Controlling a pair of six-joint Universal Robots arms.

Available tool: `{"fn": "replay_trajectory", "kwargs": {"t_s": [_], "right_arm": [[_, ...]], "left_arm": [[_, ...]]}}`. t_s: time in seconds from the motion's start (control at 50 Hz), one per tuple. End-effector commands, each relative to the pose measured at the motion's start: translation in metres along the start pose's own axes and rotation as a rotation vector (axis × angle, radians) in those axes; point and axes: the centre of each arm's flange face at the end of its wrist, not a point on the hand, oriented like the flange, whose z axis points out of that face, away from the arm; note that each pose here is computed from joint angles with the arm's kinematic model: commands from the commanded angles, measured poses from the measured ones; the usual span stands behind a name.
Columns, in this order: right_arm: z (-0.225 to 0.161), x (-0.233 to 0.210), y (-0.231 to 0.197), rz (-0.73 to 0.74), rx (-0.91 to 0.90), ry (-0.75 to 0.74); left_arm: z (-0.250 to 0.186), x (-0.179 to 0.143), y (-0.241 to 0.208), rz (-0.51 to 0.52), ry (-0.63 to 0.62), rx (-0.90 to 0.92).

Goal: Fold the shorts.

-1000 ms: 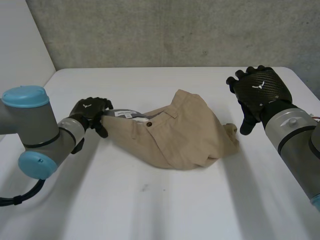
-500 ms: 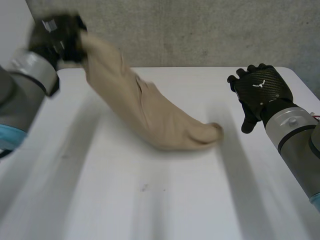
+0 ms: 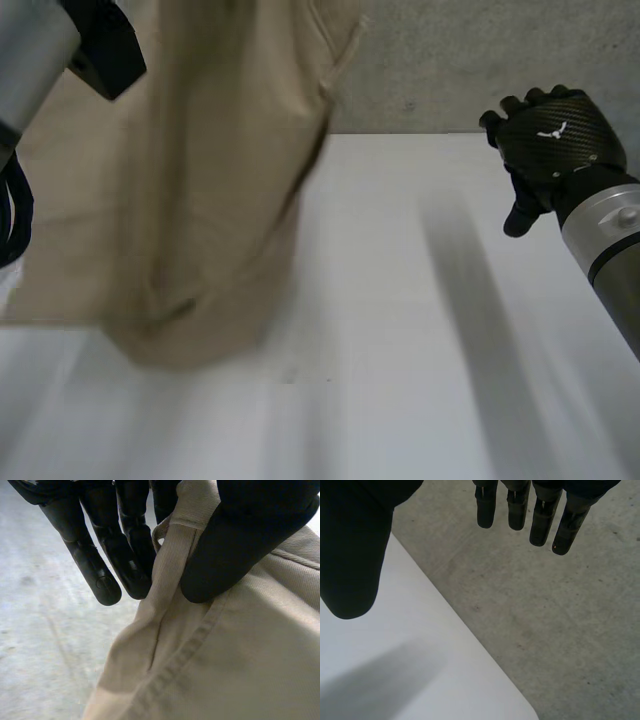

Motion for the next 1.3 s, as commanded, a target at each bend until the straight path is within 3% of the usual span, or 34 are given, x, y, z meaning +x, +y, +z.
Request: {"fn": "replay_trajectory", "kwargs": {"t_s": [0.02, 0.08, 0.26, 0.48, 0.64, 0.84, 0.94, 1.06, 1.2, 1.3], "right_arm": [[0.003, 0.010, 0.002, 0.003, -0.005, 0.030], [0.004, 0.011, 0.003, 0.003, -0.006, 0.033], [0.007, 0.016, 0.006, 0.002, -0.017, 0.048], [0.011, 0.014, 0.011, 0.000, -0.019, 0.048], [0.013, 0.013, 0.013, 0.000, -0.026, 0.045], [0.013, 0.010, 0.018, -0.008, -0.031, 0.005], [0.013, -0.011, 0.030, -0.113, -0.022, -0.158], [0.022, -0.023, 0.060, -0.202, -0.055, -0.281], [0.049, -0.041, 0.094, -0.247, -0.037, -0.409], [0.067, -0.054, 0.112, -0.240, -0.002, -0.458]], "left_arm": [[-0.008, 0.010, -0.003, -0.013, 0.070, -0.017], [0.000, 0.005, 0.013, -0.003, 0.058, -0.047], [0.051, -0.041, 0.138, 0.007, -0.015, -0.203], [0.107, -0.061, 0.254, 0.106, -0.072, -0.087], [0.098, -0.063, 0.270, 0.098, -0.126, -0.132], [0.065, -0.054, 0.242, 0.080, -0.126, -0.220], [0.040, -0.047, 0.232, 0.062, -0.120, -0.297], [-0.015, -0.032, 0.232, 0.013, -0.121, -0.512], [-0.066, -0.030, 0.243, 0.007, -0.260, -0.753], [-0.088, -0.016, 0.249, 0.007, -0.279, -0.831]]}}
